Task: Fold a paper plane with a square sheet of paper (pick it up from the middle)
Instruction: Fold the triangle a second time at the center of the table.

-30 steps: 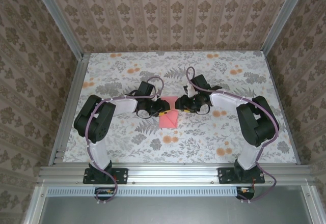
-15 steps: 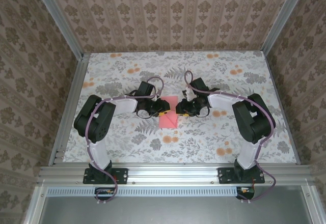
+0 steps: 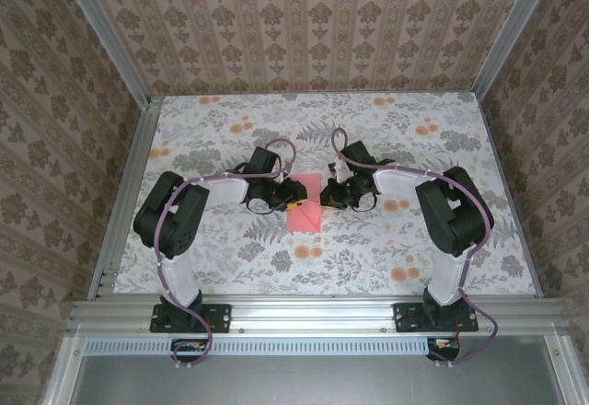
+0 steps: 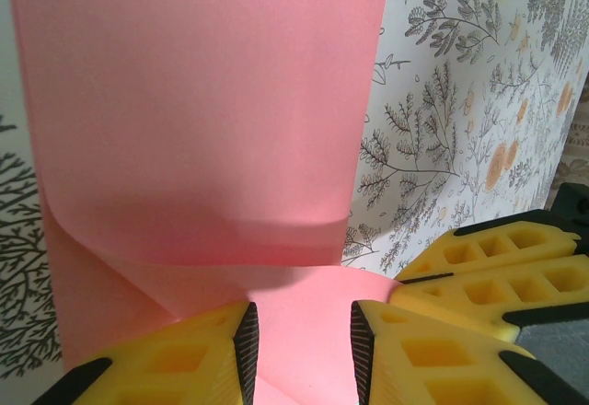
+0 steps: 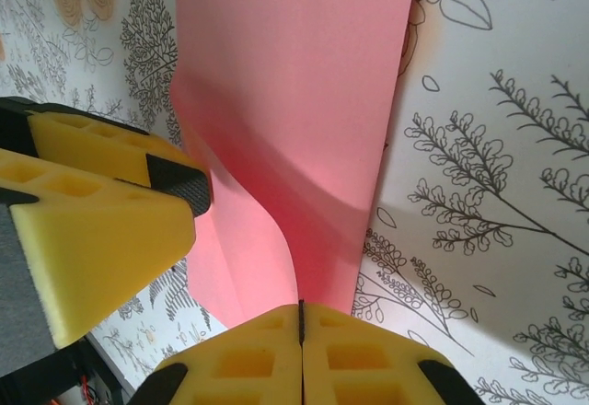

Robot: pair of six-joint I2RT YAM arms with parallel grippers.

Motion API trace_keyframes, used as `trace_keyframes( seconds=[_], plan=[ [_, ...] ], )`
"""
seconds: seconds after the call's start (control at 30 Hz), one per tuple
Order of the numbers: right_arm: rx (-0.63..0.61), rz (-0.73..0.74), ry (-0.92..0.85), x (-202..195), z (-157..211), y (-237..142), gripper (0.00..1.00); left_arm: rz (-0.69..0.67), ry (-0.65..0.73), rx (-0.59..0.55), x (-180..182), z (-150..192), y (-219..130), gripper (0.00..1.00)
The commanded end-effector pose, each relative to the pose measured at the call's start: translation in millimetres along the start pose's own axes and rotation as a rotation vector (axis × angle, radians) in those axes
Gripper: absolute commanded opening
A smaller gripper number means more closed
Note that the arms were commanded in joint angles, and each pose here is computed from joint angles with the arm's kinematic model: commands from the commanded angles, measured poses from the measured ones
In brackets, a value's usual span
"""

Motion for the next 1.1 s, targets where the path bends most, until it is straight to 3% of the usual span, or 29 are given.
trace_keyframes(
  seconds=[0.0,0.23,1.07],
  plan=[
    [-0.029,-0.005,-0.048,7,-8,1,0.06,0.026,0.014,-0.015,-9,-3,-10,0.35],
    [-0.027,0.009,-0.087,7,-11,3,0.06,0.093,0.046,-0.009,-23,-2,-13,0.36],
    [-0.01,0.088,-0.134,3,-20,17,0.06,0.095,0.047,0.042,-21,-1,6,0.36]
  ],
)
Point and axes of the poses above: each hand's point on the last joint's axis, 136 mm out from that joint toward the fingers, its own y axis out along the fingers, its own x axis along the line the jaws close on, z = x × y, the point moved 6 cm from there along -y, back along the fingers, and after that the axes turned 9 degrees about y, right-handed, at the moved point
